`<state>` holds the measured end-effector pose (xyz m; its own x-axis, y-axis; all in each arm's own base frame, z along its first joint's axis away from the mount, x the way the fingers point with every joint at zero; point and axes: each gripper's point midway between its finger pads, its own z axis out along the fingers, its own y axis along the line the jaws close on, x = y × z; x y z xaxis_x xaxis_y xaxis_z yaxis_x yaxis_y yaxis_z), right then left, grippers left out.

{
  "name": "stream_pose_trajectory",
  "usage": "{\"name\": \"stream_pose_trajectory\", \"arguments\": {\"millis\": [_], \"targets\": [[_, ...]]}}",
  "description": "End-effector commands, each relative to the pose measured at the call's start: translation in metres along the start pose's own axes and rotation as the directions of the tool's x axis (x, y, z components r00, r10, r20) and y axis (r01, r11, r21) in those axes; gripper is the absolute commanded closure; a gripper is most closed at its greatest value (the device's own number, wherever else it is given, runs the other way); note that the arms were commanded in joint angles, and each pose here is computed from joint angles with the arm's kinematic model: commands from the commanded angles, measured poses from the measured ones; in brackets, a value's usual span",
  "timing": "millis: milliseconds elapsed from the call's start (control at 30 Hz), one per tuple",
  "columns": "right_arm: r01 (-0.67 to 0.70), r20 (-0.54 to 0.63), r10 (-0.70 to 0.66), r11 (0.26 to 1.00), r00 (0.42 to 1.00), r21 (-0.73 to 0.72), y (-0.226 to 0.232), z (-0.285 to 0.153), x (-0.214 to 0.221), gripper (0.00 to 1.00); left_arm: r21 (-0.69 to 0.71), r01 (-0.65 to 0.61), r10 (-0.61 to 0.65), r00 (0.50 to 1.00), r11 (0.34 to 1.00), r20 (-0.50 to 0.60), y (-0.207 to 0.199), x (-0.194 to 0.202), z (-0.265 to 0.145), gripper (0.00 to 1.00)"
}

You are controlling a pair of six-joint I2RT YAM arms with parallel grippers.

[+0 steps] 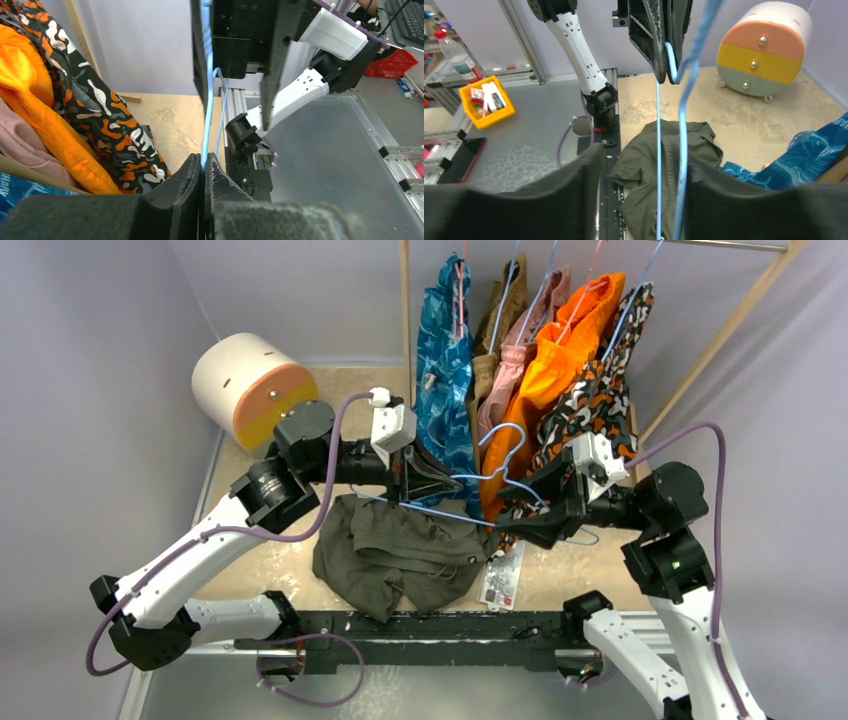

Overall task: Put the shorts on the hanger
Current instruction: Pick up the hanger from the clothesline.

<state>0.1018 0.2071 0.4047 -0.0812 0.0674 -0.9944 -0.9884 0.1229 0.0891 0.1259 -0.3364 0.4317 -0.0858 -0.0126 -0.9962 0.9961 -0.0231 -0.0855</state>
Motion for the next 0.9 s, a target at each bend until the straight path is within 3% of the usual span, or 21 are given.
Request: {"name": "stream_pose_trajectory", "arguments": {"millis": [0, 133, 367, 767, 867], "targets": [[0.118, 0.079, -0.114, 0.991, 0.99, -0.056, 0.022, -0.003, -0.032, 0.32, -0.042, -0.033, 0.036, 0.997, 0.999, 0.071, 0.0, -0.019, -0.007, 1.0], [0.127, 0.11, -0.124, 0.992, 0.986, -0.021, 0.02, -0.003, -0.046, 0.23, -0.035, -0.025, 0.027, 0.997, 0.999, 0.078, -0.002, -0.017, -0.008, 1.0], [0.102, 0.131, -0.102, 0.995, 0.986, 0.003, 0.009, 0.003, -0.064, 0.22, -0.008, -0.013, 0.013, 0.997, 1.0, 0.082, -0.008, -0.012, -0.01, 1.0], [-0.028, 0.111, 0.037, 0.997, 0.993, -0.075, -0.004, 0.017, -0.063, 0.37, 0.005, -0.029, 0.027, 0.99, 1.0, 0.14, -0.01, -0.024, -0.009, 1.0], [-0.042, 0.106, 0.052, 0.995, 0.993, -0.088, -0.005, 0.02, -0.064, 0.48, 0.015, -0.027, 0.025, 0.989, 1.0, 0.145, -0.01, -0.027, -0.006, 1.0]]}}
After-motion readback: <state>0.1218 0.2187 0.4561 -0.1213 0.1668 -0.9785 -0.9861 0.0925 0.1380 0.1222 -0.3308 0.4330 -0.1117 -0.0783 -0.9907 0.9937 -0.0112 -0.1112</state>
